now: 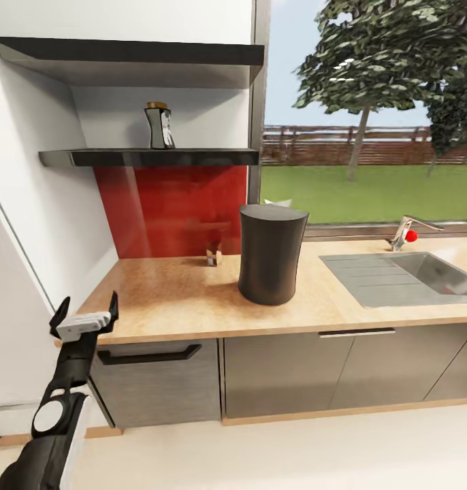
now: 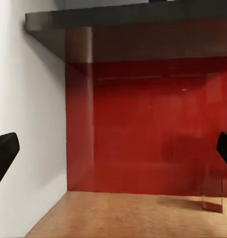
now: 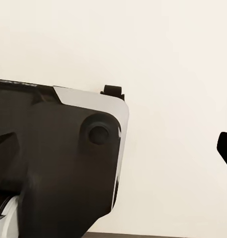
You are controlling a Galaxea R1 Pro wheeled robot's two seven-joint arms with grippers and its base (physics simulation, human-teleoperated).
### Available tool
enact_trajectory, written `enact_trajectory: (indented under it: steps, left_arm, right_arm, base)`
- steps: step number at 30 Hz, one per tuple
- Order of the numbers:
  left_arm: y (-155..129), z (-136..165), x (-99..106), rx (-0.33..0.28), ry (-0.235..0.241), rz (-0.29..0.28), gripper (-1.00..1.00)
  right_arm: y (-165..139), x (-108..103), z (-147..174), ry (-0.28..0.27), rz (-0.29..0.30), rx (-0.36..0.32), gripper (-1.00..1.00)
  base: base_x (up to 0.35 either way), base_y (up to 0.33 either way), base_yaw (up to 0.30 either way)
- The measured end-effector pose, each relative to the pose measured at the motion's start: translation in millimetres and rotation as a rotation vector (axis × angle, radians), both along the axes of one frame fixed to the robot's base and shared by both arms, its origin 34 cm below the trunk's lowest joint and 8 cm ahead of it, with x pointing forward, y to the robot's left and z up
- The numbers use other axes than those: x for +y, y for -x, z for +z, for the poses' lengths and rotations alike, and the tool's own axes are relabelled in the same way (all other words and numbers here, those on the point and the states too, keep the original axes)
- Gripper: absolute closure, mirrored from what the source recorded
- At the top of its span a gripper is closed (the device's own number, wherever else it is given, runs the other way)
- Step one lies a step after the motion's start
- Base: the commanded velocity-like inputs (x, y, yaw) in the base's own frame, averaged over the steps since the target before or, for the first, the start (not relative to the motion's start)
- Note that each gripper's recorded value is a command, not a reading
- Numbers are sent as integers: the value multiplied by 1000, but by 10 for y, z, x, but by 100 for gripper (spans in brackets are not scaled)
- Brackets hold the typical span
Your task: Set up a coffee station on the kitchen countertop: keep the coffee maker on the countertop, move the bottle of coffee from the kitchen shelf to the counter next to the coffee maker, place a paper coffee filter on top of the coffee maker, put the saucer next to the coffee maker with the coffee cup on the saucer, and place the electric kettle next to the coffee maker.
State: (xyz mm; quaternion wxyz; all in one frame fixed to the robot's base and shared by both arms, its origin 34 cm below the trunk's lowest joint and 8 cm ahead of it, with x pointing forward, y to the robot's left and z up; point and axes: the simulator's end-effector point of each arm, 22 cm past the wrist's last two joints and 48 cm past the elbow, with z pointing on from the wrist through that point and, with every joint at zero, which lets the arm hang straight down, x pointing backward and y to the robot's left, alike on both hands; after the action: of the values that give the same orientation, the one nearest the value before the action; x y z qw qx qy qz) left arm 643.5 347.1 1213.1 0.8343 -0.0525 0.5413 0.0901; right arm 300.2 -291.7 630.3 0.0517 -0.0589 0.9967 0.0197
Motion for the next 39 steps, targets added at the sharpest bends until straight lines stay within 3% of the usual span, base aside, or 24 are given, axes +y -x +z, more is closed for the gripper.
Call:
enact_trajectory:
  steps: [4, 9, 16, 23, 39]
  left_arm:
    - [-304, 554, -136, -70, 22, -17, -100]
    - [-724, 1168, -500, -63, 50, -55, -100]
    - [-964, 2268, -972, -137, 46, -89, -100]
    - [-1020, 3234, -1358, -181, 84, -139, -100]
    - [-1779, 4214, -1512, -68, 40, -128, -100]
  right_arm:
    - [-3, -1, 0, 0, 0, -1, -100]
    - [-7, 3, 1, 0, 0, -3, -100]
    - [-8, 0, 1, 0, 0, -4, -100]
    - [-43, 6, 6, -1, 2, -20, -100]
    - [-59, -2, 8, -1, 6, -28, -100]
  base:
    - [0, 0, 0]
    - [0, 0, 0]
    - [0, 0, 0]
    - [0, 0, 0]
    - [0, 0, 0]
